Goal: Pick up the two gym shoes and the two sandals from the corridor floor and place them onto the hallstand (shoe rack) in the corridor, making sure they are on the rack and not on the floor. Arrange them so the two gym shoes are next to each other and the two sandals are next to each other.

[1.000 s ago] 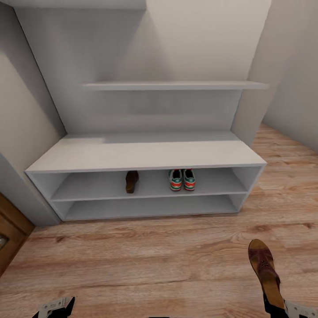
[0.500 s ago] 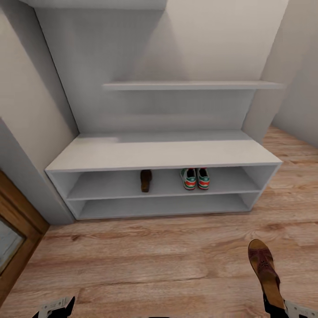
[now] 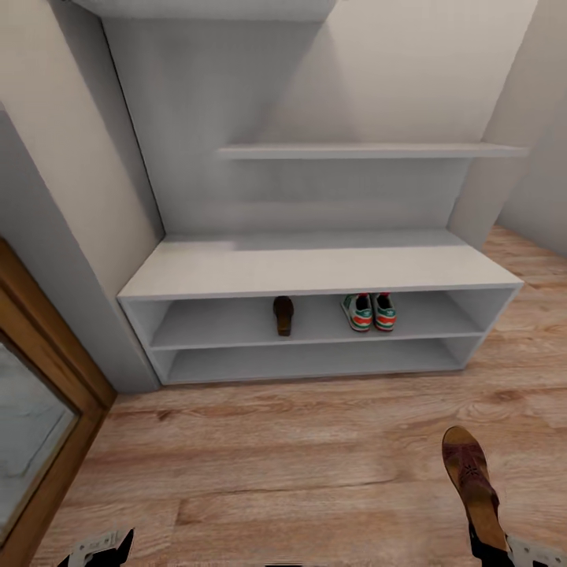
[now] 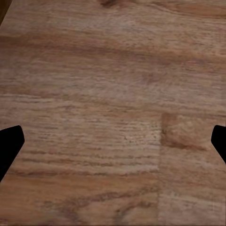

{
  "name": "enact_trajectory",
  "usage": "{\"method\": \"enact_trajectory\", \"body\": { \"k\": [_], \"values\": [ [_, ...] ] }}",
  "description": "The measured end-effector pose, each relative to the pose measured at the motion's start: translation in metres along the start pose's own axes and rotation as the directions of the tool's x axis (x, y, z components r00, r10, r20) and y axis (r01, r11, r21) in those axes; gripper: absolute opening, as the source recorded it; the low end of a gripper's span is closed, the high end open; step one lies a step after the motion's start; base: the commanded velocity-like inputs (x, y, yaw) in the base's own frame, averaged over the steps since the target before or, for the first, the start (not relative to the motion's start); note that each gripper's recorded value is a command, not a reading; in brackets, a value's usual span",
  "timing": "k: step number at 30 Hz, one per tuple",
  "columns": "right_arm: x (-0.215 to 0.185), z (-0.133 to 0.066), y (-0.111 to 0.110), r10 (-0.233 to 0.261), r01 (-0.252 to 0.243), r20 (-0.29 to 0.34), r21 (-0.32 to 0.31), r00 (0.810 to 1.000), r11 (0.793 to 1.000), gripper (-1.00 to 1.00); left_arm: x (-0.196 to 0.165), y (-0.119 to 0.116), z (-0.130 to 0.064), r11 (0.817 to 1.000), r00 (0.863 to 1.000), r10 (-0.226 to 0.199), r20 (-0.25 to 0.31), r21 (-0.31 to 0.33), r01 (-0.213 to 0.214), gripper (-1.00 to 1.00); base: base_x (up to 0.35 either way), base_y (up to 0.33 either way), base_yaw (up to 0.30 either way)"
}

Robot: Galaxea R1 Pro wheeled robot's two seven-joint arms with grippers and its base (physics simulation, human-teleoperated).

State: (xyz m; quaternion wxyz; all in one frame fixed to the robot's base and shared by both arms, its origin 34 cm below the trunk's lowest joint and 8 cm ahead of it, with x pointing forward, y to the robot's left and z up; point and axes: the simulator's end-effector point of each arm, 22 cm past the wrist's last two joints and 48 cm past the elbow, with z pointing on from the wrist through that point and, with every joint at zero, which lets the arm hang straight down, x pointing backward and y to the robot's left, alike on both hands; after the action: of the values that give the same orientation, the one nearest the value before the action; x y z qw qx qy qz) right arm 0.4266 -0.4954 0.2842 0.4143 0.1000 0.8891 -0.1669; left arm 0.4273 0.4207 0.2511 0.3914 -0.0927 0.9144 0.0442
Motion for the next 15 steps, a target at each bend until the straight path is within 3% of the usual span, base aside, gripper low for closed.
{"method": "enact_trajectory", "body": {
  "k": [15],
  "values": [
    [-0.0007, 0.0001, 0.0000, 0.000, 0.000, 0.002, 0.000, 1.000, 1.000, -1.00, -0.0003, 0.0001, 0.0001, 1.000, 1.000, 0.002, 0.000, -0.001, -0.002, 1.00, -0.199, 0.274, 0.000]
  ]
}}
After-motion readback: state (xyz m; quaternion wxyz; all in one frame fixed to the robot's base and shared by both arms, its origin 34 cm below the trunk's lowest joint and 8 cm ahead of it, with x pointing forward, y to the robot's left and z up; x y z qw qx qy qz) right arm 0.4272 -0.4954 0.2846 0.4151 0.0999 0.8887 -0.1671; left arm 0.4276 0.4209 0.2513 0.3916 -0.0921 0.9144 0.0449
